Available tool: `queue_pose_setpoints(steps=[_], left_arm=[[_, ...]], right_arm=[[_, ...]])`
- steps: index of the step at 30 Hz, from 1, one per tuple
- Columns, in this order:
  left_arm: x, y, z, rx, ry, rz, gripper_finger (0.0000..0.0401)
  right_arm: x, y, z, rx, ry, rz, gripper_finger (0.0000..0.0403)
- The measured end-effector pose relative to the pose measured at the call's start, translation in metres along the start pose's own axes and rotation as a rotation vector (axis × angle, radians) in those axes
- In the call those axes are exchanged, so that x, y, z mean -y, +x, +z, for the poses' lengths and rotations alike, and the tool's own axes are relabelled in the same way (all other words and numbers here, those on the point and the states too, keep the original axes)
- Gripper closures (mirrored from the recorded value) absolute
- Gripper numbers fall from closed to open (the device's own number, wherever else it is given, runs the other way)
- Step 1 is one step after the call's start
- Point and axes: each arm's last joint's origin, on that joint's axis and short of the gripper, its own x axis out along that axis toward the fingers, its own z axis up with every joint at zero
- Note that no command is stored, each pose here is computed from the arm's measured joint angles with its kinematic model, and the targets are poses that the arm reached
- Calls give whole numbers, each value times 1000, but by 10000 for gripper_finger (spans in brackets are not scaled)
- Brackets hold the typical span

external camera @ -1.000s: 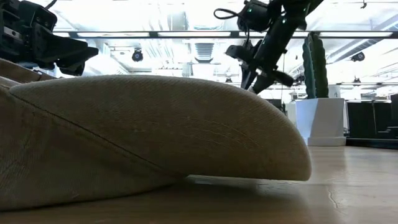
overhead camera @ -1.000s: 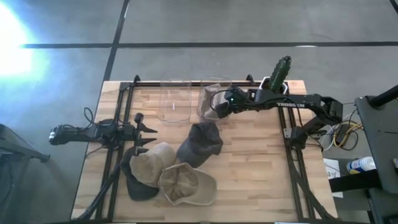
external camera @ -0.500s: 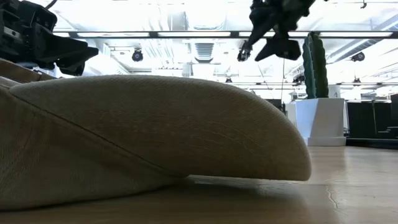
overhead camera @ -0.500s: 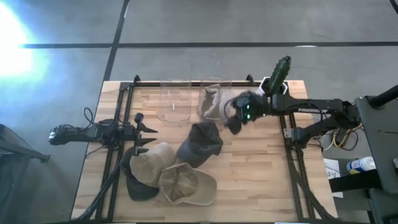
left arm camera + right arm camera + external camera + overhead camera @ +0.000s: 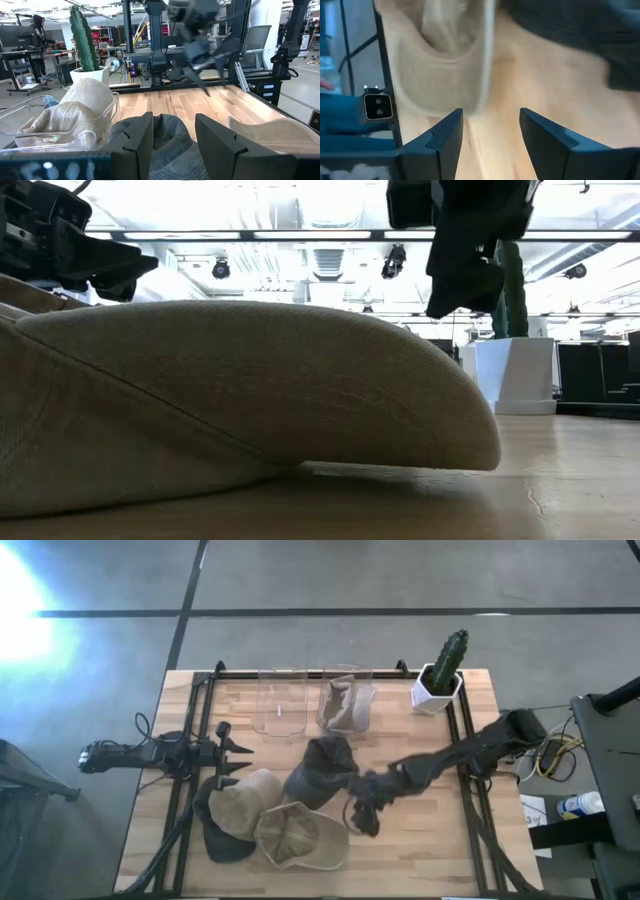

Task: Pick & Place hat
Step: Put the middle brown cap into the right transparent bin

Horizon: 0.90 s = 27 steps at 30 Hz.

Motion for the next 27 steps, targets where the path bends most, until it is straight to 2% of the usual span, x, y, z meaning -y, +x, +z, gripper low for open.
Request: queue_pose_setpoints(steps=[5,10,18,23,27], left_arm=[[0,1,-1,-10,0,-1,259],[0,1,-1,-11,0,-1,259],[0,1,-1,-12,0,-1,259],[0,1,-1,-13,0,0,259],[0,1,-1,-13,0,-1,259]], right_arm=[[-36,27,-13,-15,-107,-8,212],[-80,46,-19,-15,-291,-1,211],[-122,71,-17,-54,-595,-116,211],[-134,85,-19,-85,-682,-124,211],[-140,87,-23,-66,-683,-118,211]])
